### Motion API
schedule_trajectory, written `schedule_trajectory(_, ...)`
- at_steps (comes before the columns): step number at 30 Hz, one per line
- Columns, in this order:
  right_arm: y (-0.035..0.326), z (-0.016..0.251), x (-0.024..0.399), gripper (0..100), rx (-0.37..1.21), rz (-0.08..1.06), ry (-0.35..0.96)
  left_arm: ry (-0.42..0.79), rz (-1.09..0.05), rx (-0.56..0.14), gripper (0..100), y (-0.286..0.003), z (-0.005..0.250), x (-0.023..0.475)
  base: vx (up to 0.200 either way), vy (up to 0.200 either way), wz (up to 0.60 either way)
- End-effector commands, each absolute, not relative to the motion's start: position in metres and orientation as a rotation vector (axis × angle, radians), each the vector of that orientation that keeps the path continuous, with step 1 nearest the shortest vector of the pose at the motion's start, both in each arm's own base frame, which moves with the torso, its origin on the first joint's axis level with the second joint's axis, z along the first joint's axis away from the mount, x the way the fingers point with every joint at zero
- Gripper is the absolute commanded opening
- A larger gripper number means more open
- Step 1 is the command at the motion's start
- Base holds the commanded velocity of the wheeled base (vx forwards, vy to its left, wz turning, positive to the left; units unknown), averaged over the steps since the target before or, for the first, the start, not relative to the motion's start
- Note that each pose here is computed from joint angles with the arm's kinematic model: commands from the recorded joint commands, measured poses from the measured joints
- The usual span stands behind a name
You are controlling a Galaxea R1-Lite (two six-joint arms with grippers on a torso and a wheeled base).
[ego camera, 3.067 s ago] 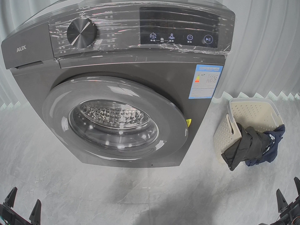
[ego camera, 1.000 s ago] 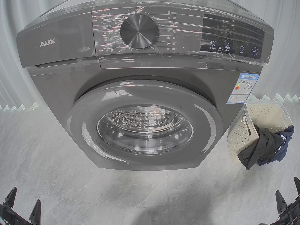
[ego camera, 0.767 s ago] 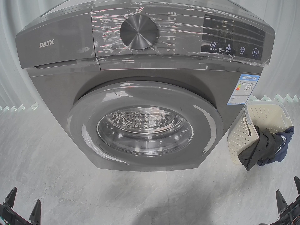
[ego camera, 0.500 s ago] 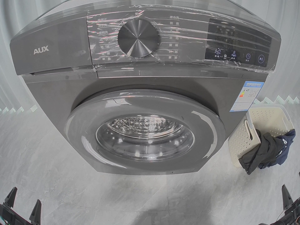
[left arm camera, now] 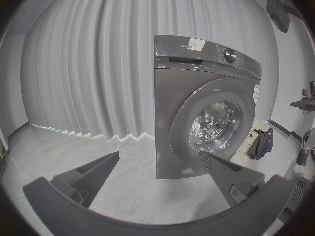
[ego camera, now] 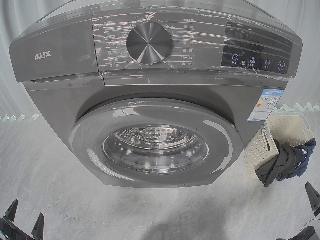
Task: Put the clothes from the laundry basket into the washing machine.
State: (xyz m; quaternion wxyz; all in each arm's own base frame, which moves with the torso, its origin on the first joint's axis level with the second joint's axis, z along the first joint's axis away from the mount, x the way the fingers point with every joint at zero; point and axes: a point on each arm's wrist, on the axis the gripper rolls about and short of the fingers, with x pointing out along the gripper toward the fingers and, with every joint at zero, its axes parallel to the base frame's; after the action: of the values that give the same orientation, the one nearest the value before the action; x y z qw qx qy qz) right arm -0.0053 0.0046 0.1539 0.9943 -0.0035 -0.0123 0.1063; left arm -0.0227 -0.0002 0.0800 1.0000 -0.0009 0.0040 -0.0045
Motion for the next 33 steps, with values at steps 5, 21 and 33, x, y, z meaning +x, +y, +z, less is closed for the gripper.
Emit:
schedule_trajectory(5,0.016,0.164,0.069,100,-0.031,0.455,0.22,0.006,-0.009,-0.002,100,0.0,0.075,-0.023,0.0,0.0,0.0)
schedule_trajectory(21,0.051,0.187,0.125,100,0.05,0.593,0.292,0.006,-0.014,-0.005,100,0.0,0.075,-0.023,0.0,0.025,0.0)
schedule_trajectory(33,0.06,0.187,0.148,100,0.046,0.572,0.314,0.006,-0.014,-0.003,100,0.0,0.075,-0.023,0.0,0.067,0.0)
